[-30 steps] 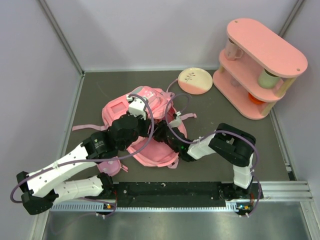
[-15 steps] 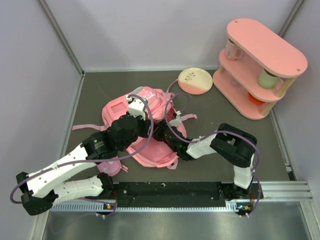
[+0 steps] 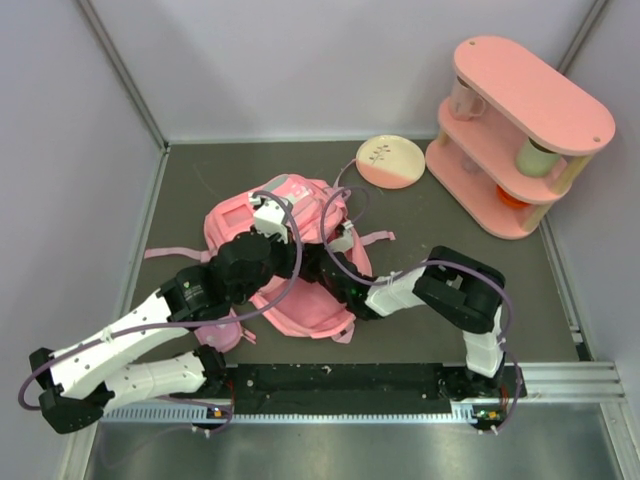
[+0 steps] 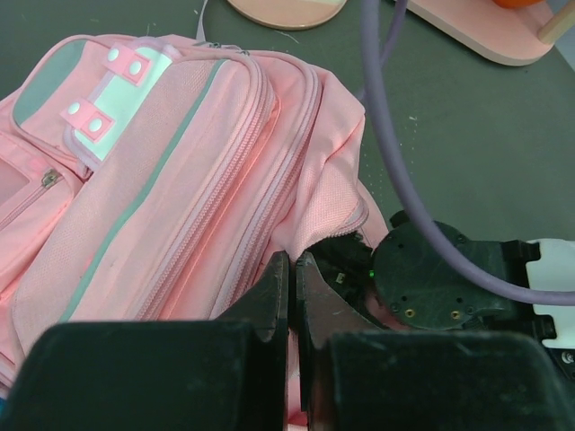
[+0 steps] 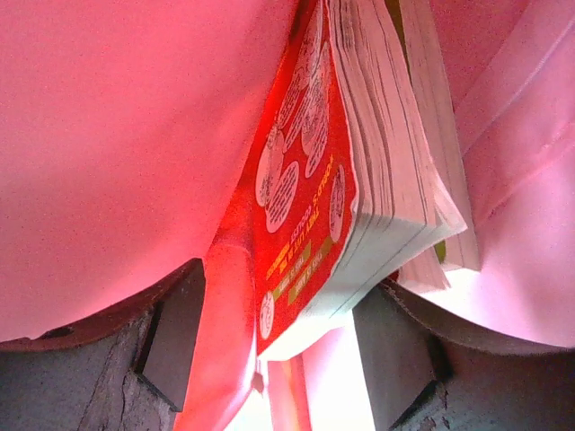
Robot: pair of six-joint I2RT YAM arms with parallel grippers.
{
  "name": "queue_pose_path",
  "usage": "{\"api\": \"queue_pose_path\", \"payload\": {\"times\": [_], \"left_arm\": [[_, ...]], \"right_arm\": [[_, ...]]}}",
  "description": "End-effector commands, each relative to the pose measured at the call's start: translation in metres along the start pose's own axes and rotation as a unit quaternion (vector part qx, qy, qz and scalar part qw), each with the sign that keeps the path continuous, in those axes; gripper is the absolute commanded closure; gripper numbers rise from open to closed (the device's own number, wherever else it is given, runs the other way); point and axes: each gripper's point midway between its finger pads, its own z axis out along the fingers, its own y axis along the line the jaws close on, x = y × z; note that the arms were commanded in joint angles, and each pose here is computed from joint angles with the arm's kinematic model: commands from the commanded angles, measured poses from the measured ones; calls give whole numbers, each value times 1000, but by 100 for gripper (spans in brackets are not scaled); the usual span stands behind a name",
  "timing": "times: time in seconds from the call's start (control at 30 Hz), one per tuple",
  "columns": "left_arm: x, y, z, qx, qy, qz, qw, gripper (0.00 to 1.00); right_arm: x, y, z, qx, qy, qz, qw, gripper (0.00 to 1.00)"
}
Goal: Pack the student bag
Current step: Place the book in the student bag.
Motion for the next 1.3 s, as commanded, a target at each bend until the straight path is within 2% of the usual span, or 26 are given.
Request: {"api": "queue_pose_path", "payload": {"times": [0.0, 0.17, 0.3, 0.37, 0.47, 0.5, 0.67, 0.8, 0.87, 1.13, 1.23, 1.27], "left_arm": [[-33, -10, -4, 20, -61, -36, 997, 100], [-30, -12, -1, 21, -51, -31, 998, 100], [-27, -9, -2, 16, -49, -32, 998, 100], [-26, -6, -4, 14, -52, -37, 998, 100], [-27, -4, -7, 12, -58, -42, 997, 100], [-27, -4, -7, 12, -59, -43, 997, 100], [-26, -5, -7, 16, -56, -43, 997, 100], [-25, -5, -8, 18, -56, -45, 997, 100], [-27, -6, -8, 19, -58, -46, 997, 100], [-26, -11, -7, 29, -54, -46, 997, 100], [-24, -10, -6, 27, -50, -46, 997, 100], [-24, -10, -6, 25, -49, -47, 997, 100]], "right_arm": [[1, -3, -19, -5, 8, -27, 1000, 36], [4, -3, -27, -4, 22, -49, 999, 33], [-2, -6, -37, 2, 18, -53, 998, 24], [-3, -12, -40, 6, 16, -59, 998, 25], [-4, -12, -38, 3, 11, -66, 998, 34], [-3, -10, -36, 2, 14, -66, 998, 40], [-1, 0, -29, -16, 16, -64, 998, 44], [9, 6, -24, -20, 35, -65, 997, 62], [16, 10, -18, -26, 44, -65, 997, 66], [32, 24, 1, -43, 64, -59, 995, 71], [32, 26, -6, -55, 63, -67, 994, 66], [30, 24, -9, -55, 62, -69, 994, 59]]}}
